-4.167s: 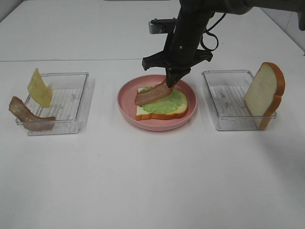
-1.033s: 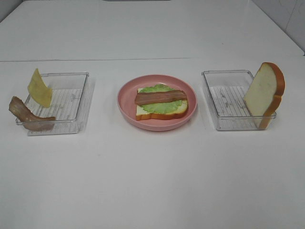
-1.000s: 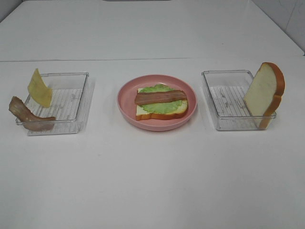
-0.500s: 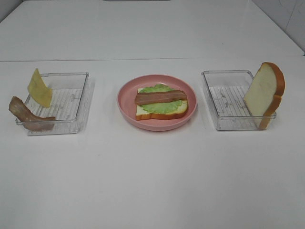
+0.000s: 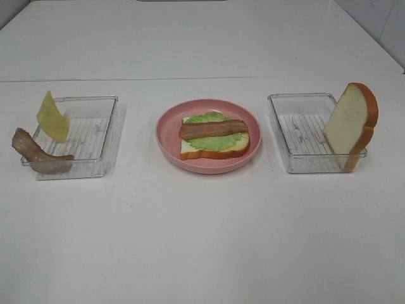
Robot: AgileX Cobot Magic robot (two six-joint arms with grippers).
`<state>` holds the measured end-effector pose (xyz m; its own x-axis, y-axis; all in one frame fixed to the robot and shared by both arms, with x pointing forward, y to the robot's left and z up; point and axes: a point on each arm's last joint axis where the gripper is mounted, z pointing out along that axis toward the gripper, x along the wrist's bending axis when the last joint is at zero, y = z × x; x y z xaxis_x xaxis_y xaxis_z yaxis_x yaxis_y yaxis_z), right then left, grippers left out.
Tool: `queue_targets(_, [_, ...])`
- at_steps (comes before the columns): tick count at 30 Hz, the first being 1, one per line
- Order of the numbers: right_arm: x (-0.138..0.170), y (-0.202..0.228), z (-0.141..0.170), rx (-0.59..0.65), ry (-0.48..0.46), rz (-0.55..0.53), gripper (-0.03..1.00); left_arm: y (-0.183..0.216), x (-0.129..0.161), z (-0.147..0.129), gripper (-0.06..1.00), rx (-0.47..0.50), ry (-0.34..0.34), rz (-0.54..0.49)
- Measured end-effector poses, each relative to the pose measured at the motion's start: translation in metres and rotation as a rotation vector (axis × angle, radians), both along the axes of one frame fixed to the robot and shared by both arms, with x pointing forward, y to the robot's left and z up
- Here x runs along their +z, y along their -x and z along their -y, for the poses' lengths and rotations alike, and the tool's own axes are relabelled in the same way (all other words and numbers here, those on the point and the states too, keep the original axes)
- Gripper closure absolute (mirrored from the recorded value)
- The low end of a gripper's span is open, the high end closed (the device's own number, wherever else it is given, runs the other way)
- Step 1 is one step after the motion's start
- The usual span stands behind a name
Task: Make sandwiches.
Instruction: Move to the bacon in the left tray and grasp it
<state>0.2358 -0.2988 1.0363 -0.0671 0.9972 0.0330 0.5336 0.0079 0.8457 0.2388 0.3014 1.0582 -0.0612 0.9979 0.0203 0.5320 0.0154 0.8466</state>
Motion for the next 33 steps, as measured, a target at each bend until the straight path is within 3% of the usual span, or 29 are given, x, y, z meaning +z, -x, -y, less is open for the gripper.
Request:
queue_targets(1, [0.000,0.000,0.000,0.000,0.000,0.000,-0.02,-0.008,0.007,-0.001,-0.05,0.004,0.000,-0.092])
queue_targets(2, [0.000,0.000,0.000,0.000,0.000,0.000,-0.02,-0.008,0.007,-0.001,-0.05,0.004,0.000,-0.092])
queue_targets(3, [0.000,0.000,0.000,0.000,0.000,0.000,-0.02,-0.018,0.015,-0.002,-0.05,0.006,0.004,-0.189])
queue_targets(7, [0.000,0.000,0.000,0.000,0.000,0.000,-0.02,-0.044,0.031,-0.004,-0.05,0.015,0.020,-0.297])
queue_targets(8, [0.000,0.000,0.000,0.000,0.000,0.000,-0.02,-0.068,0.040,-0.006,-0.05,0.023,0.032,-0.365])
queue_targets(10, [0.000,0.000,0.000,0.000,0.000,0.000,-0.02,-0.078,0.043,-0.007,-0.05,0.023,0.034,-0.393])
queue_targets(14, [0.000,0.000,0.000,0.000,0.000,0.000,-0.02,-0.146,0.054,-0.012,-0.05,0.021,0.049,-0.551])
queue_targets(15, [0.000,0.000,0.000,0.000,0.000,0.000,-0.02,-0.146,0.054,-0.012,-0.05,0.021,0.049,-0.551])
queue_targets(20, [0.000,0.000,0.000,0.000,0.000,0.000,-0.02,-0.231,0.041,-0.016,-0.05,0.016,0.078,-0.693])
queue_targets(24, [0.000,0.000,0.000,0.000,0.000,0.000,-0.02,-0.264,0.027,-0.017,-0.05,0.012,0.102,-0.737])
queue_targets(30, [0.000,0.000,0.000,0.000,0.000,0.000,-0.02,-0.320,-0.014,-0.012,-0.05,0.002,0.123,-0.801])
queue_targets(32, [0.000,0.000,0.000,0.000,0.000,0.000,-0.02,-0.349,-0.042,0.006,-0.05,-0.030,0.113,-0.825])
queue_targets(33, [0.000,0.000,0.000,0.000,0.000,0.000,-0.02,-0.349,-0.042,0.006,-0.05,-0.030,0.113,-0.825])
